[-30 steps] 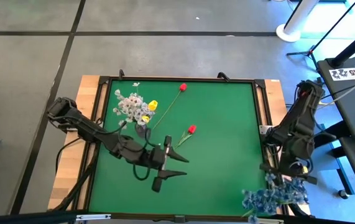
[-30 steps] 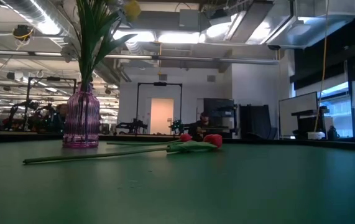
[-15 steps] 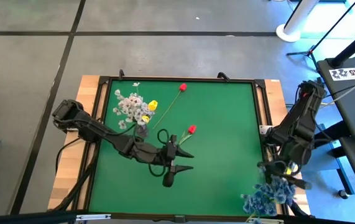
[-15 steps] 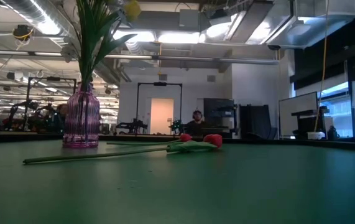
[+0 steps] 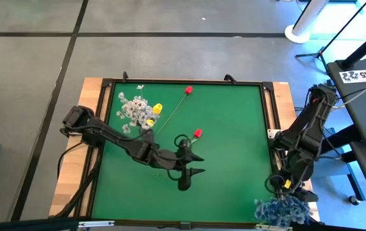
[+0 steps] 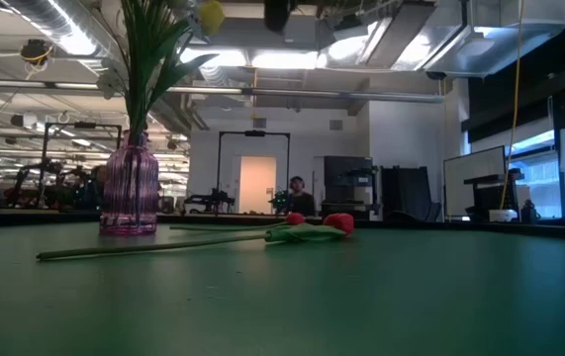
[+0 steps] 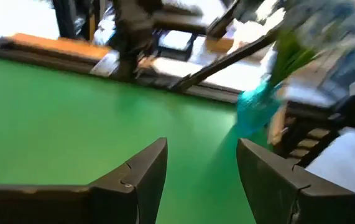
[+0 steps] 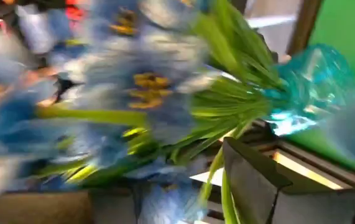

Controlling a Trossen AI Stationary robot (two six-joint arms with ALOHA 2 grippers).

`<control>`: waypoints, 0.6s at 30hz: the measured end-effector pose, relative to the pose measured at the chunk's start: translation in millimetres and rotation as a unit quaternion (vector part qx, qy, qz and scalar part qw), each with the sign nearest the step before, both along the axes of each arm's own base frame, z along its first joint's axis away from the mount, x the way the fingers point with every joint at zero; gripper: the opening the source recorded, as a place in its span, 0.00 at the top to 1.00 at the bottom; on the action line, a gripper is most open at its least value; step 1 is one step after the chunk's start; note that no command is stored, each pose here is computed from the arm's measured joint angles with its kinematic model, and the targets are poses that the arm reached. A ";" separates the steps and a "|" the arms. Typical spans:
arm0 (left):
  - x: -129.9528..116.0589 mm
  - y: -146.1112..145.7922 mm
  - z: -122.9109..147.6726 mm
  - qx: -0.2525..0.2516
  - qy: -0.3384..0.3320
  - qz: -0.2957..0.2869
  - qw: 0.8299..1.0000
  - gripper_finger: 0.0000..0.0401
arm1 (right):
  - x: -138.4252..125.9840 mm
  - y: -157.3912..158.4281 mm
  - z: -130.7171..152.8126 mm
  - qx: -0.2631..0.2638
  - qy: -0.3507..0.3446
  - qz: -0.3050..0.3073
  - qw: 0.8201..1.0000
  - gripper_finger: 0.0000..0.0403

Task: Sort flowers into vase by color
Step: Put the blue flower into the blue vase, then put the bottom red flower into the blue vase

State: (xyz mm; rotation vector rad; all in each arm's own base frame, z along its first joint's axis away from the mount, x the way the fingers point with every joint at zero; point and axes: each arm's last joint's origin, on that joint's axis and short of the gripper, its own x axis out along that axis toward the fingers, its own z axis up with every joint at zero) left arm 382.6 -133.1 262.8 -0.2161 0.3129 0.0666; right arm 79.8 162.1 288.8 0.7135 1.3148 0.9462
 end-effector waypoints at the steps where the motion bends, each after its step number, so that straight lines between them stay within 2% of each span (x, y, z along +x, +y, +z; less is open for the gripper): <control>1: 2.3 1.1 -0.6 0.004 0.008 0.005 1.000 0.53 | 0.2 0.2 4.7 0.006 -0.013 0.002 1.000 0.57; 6: 9.3 10.4 0.2 0.003 0.008 0.023 1.000 0.53 | -0.5 -3.1 22.3 0.004 -0.066 0.009 0.998 0.57; 10: 19.7 15.3 -32.7 0.005 0.059 0.045 0.997 0.53 | -7.3 -16.5 25.5 -0.051 -0.048 0.001 0.998 0.57; 14: 28.9 19.9 -60.4 0.009 0.093 0.070 0.993 0.53 | -14.5 -30.9 20.0 -0.129 -0.014 -0.009 0.992 0.57; 18: 29.6 33.2 -76.9 0.021 0.159 0.129 0.979 0.53 | -20.0 -43.1 15.1 -0.183 0.017 -0.038 0.982 0.57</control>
